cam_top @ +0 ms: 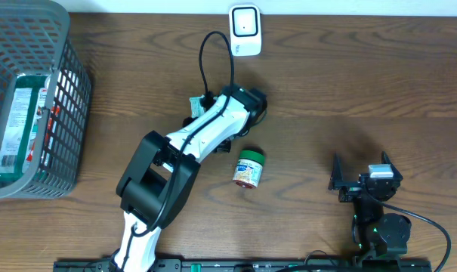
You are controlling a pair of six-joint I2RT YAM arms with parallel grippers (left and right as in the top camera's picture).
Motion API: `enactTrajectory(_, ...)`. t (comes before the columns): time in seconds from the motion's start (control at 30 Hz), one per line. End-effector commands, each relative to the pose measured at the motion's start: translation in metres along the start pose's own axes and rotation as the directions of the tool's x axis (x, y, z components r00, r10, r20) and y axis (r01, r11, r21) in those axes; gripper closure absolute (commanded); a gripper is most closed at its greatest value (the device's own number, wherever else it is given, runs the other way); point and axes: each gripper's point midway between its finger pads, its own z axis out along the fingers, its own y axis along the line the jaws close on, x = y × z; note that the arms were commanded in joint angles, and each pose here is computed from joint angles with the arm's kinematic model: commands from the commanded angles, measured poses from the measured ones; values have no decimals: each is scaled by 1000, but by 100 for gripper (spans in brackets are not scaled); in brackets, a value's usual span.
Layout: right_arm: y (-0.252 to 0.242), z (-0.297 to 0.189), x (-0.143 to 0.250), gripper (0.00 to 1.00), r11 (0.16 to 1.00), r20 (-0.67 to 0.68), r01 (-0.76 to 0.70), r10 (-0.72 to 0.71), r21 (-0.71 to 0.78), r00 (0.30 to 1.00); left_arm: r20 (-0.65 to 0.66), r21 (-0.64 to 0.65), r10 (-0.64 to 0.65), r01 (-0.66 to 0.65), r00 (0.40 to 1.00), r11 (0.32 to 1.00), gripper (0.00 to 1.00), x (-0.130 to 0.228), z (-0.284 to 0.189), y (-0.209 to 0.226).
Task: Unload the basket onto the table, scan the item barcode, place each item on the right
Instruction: 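Carry the orange packet out and set it below the wipes pack, then return the left gripper into the basket toward the red Nescafe stick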
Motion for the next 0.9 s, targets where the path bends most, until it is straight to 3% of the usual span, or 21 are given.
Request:
enactTrajectory(0.0, 2, 0, 1, 1, 1000, -5, 10, -10, -8, 1000, 83, 71, -62, 56, 995, 996, 23, -24, -33, 21)
enactTrajectory(0.2, 2, 0, 1, 1, 1000, -5, 10, -10, -8, 1000, 110, 227, -106, 79, 988, 971, 28, -44, -65, 73)
enactTrajectory(0.27, 2, 0, 1, 1, 1000, -5, 10, -10, -8, 1000, 106, 329, -111, 70, 988, 942, 29, -49, -73, 90)
enactTrajectory(0.37, 2, 0, 1, 1, 1000, -5, 10, -10, -8, 1000, 132, 438, -216, 138, 967, 888, 29, -62, -86, 136)
enactTrajectory(0.47, 2, 0, 1, 1, 1000, -5, 10, -10, -8, 1000, 170, 495, -391, 265, 905, 827, 29, -73, -104, 198)
enactTrajectory(0.6, 2, 0, 2, 1, 1000, -5, 10, -10, -8, 1000, 260, 508, -606, 428, 751, 748, 29, -77, -125, 295)
enactTrajectory(0.73, 2, 0, 1, 1, 1000, -5, 10, -10, -8, 1000, 335, 483, -728, 554, 598, 678, 29, -71, -124, 373)
enactTrajectory(0.87, 2, 0, 1, 1, 1000, -5, 10, -10, -8, 1000, 318, 421, -782, 659, 536, 623, 28, -57, -95, 417)
